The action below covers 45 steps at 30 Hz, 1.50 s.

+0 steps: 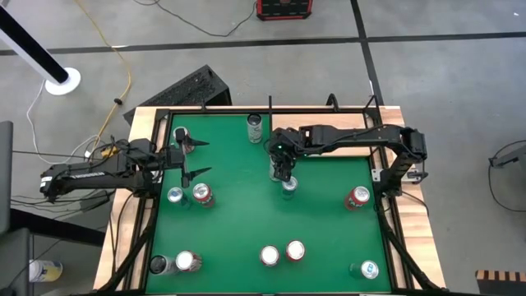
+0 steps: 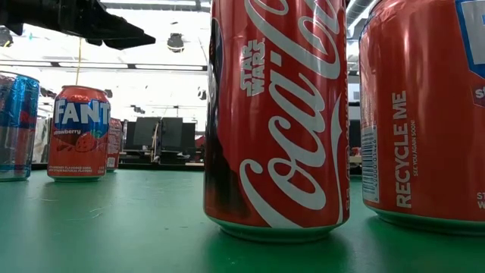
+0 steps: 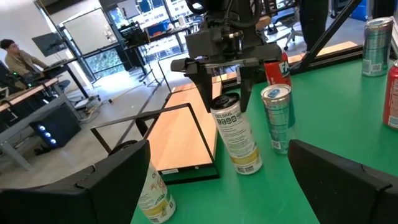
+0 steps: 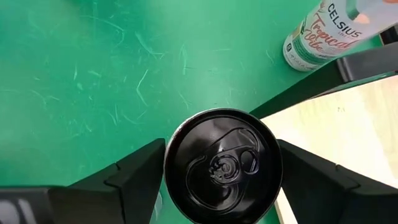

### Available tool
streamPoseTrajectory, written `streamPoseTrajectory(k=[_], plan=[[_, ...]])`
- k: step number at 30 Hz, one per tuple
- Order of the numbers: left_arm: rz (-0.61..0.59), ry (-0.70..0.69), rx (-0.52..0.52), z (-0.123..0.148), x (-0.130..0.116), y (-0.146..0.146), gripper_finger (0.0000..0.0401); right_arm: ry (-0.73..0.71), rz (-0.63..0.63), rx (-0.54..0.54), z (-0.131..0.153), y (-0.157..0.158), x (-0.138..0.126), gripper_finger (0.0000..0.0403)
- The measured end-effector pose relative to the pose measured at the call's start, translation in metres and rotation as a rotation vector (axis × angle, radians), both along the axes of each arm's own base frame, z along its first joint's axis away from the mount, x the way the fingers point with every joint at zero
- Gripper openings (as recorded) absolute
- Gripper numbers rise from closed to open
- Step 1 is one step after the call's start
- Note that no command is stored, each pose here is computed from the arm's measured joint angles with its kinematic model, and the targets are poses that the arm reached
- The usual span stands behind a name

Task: Sort soda cans
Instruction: Put the middle white soda can on the shelf

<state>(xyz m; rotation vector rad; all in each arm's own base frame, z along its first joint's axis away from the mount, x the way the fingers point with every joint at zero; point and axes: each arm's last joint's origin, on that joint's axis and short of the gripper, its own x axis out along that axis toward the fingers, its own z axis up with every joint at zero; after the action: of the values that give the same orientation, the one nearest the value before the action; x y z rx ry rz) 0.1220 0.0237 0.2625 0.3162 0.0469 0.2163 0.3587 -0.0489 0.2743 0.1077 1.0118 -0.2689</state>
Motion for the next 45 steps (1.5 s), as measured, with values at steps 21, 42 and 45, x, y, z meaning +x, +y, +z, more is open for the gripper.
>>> streamPoseTrajectory(k=[21,42,45], plan=[[0.006,0.024,-0.01,-0.002,0.0,0.0,0.0368,0.035,0.267,-0.09,0.033,-0.002,-0.002,0.0354],[0.134,0.053,-0.032,-0.006,-0.001,0.004,0.0368,-0.252,0.442,-0.103,0.008,-0.018,-0.045,0.0353],[0.134,0.098,-0.042,-0.01,-0.002,0.004,0.0368,-0.267,0.443,-0.111,0.01,-0.018,-0.044,0.0353]])
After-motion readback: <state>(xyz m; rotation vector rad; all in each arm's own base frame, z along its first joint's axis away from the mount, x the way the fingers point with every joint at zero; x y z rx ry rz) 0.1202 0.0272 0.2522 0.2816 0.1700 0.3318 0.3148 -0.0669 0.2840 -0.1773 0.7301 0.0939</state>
